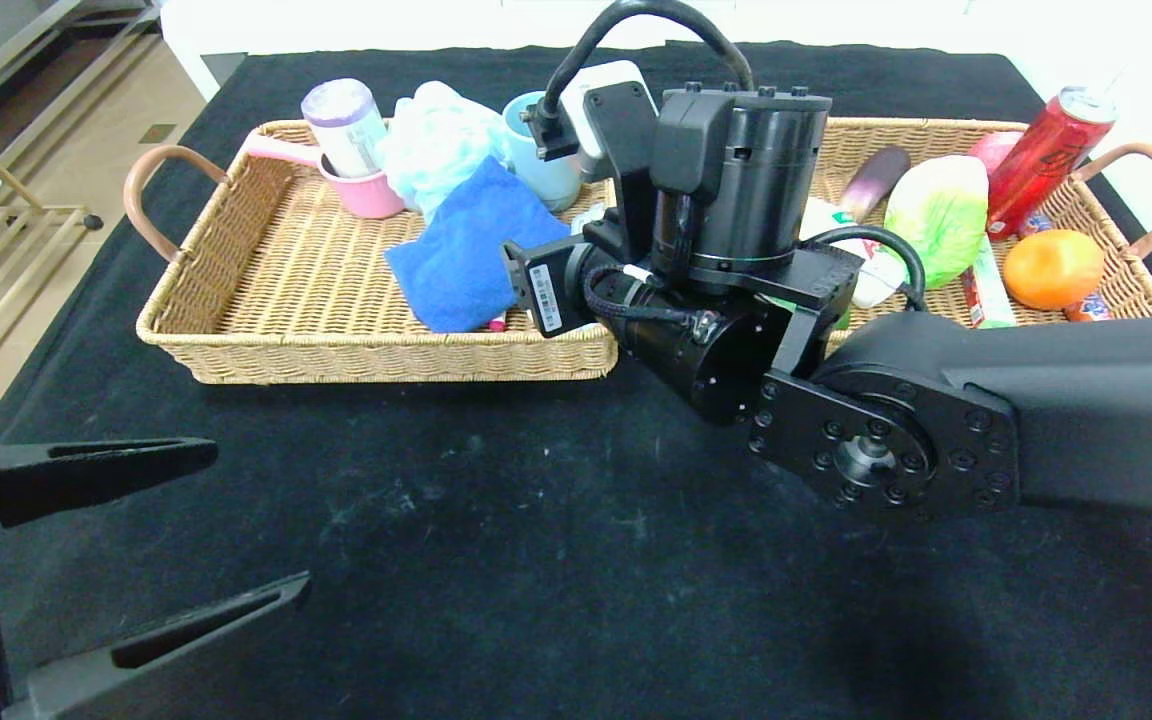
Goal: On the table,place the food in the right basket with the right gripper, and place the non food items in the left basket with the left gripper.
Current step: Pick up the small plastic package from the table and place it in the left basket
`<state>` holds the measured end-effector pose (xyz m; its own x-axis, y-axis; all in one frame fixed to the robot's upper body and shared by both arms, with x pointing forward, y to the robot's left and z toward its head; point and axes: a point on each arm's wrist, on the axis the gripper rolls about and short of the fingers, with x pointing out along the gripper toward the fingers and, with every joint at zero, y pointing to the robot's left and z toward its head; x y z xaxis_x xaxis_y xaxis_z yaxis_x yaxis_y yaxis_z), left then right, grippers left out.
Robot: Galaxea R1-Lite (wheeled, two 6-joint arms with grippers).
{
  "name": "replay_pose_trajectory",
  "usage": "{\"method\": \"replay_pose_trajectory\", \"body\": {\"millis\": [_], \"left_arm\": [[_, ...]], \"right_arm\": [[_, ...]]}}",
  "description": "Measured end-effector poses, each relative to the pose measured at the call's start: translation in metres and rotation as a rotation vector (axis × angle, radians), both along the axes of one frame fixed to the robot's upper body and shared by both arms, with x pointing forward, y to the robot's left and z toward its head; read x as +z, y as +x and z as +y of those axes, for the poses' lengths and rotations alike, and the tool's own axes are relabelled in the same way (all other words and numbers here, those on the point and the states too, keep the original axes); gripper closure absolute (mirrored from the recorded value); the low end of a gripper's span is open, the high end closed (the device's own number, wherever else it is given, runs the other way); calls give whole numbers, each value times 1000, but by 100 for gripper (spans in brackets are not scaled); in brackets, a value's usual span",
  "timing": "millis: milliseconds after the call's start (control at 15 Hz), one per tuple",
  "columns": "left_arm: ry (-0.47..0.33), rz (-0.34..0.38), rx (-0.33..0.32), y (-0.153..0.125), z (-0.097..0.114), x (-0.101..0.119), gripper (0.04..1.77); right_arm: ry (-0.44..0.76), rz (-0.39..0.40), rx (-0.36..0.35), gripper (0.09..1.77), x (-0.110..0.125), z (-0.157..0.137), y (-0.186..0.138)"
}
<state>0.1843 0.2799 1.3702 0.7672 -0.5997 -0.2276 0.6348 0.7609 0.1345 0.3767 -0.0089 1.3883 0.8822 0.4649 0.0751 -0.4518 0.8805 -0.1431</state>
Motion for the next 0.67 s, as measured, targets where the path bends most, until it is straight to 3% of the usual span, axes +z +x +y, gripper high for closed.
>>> {"method": "replay_pose_trajectory", "body": {"millis": [267, 667], "left_arm": [[-3, -4, 10, 0, 1, 1, 9], [2, -11, 58, -1, 2, 1, 9]], "right_arm": [[-52, 39, 4, 29, -4, -18, -16], [-152, 128, 2, 21, -4, -89, -70]]}}
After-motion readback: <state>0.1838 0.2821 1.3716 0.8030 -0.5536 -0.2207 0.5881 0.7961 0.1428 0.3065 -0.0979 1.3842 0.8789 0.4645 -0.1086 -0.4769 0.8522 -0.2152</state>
